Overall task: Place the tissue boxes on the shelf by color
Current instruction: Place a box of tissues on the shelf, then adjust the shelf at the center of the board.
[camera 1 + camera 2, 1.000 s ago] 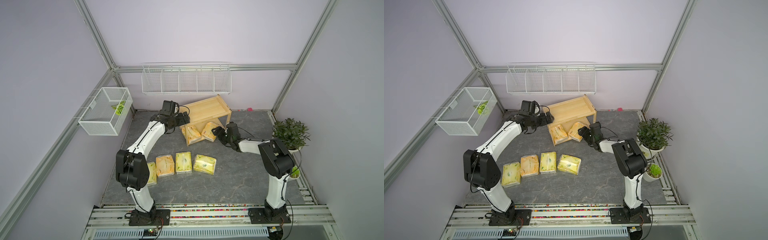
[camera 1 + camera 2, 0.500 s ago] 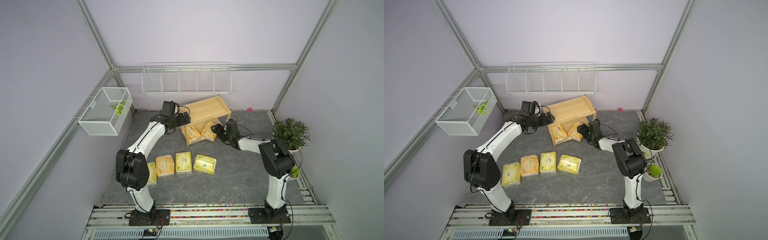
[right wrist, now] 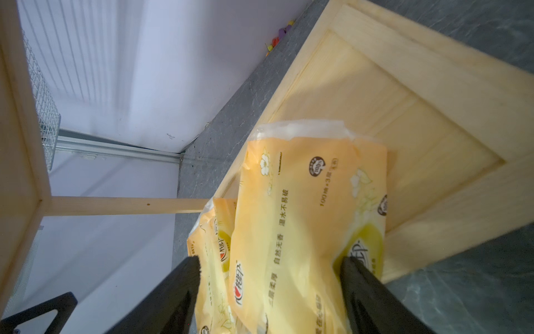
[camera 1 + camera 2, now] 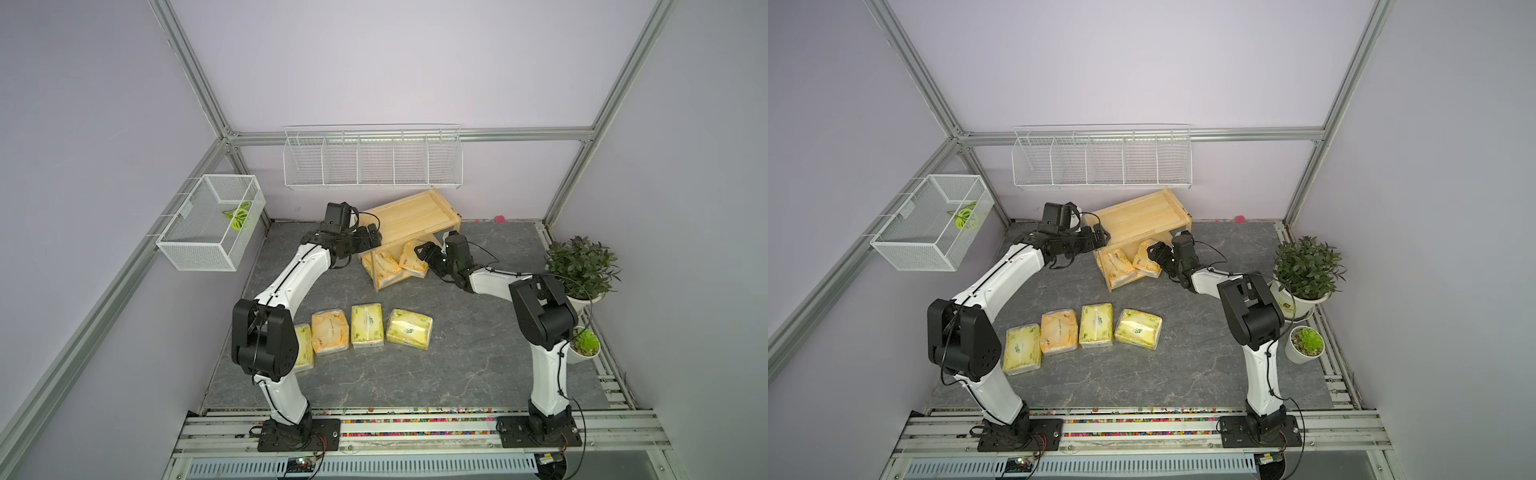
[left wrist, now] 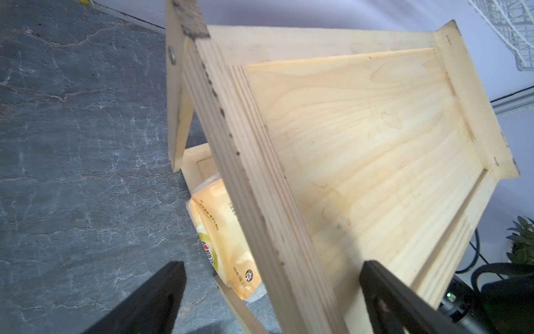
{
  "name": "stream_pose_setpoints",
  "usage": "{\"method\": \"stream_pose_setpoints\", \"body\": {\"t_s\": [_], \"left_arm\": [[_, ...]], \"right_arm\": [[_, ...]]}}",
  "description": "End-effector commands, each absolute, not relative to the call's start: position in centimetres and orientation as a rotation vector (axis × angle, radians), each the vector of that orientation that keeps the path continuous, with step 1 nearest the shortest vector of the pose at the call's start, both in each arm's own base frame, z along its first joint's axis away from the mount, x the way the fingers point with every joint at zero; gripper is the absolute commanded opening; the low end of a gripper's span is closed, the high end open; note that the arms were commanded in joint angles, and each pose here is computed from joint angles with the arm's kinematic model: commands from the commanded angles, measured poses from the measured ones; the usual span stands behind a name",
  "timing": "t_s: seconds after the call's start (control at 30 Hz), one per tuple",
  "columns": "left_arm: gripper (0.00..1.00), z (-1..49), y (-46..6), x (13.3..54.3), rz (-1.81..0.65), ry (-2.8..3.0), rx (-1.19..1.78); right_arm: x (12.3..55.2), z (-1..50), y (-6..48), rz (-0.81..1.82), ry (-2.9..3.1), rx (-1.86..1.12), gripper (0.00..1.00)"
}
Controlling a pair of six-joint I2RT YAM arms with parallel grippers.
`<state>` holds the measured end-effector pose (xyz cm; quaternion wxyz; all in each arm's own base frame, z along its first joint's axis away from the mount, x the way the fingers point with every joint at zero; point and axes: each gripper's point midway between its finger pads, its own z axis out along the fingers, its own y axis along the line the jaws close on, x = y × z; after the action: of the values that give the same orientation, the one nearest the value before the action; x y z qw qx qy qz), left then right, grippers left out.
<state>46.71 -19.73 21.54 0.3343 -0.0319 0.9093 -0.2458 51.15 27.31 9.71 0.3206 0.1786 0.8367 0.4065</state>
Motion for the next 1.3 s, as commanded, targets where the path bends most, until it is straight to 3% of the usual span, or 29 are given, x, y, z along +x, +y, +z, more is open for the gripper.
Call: {"method": "stream_pose_setpoints", "body": {"t_s": [0.0,0.3,0.63,0.8,1.07,1.27], "left_arm": [[1.00,20.4,-19.8,45.9,-0.637,2.415,-0.076],[1.00,20.9,-19.7,46.0,-0.630,2.401,-0.086],[1.00,21.2,-19.8,46.2,-0.643,2.385,-0.099],[1.00,21.4,-19.8,46.3,-0.649,2.382,-0.100],[1.00,21.5,-19.8,46.2,-0.646,2.386,-0.098],[1.00,21.7,-19.9,46.1,-0.647,2.388,-0.092]], "right_arm": [[50.5,10.7,27.8,1.087,2.178,0.395,0.81],[45.7,14.7,24.0,1.037,2.121,0.410,0.83],[44.2,14.9,11.4,0.911,2.101,0.775,0.84],[47.4,14.5,8.7,0.900,2.188,0.828,0.84],[55.6,12.5,11.4,1.167,2.351,0.778,0.84],[58.7,12.8,13.0,1.281,2.389,0.699,0.84]]}}
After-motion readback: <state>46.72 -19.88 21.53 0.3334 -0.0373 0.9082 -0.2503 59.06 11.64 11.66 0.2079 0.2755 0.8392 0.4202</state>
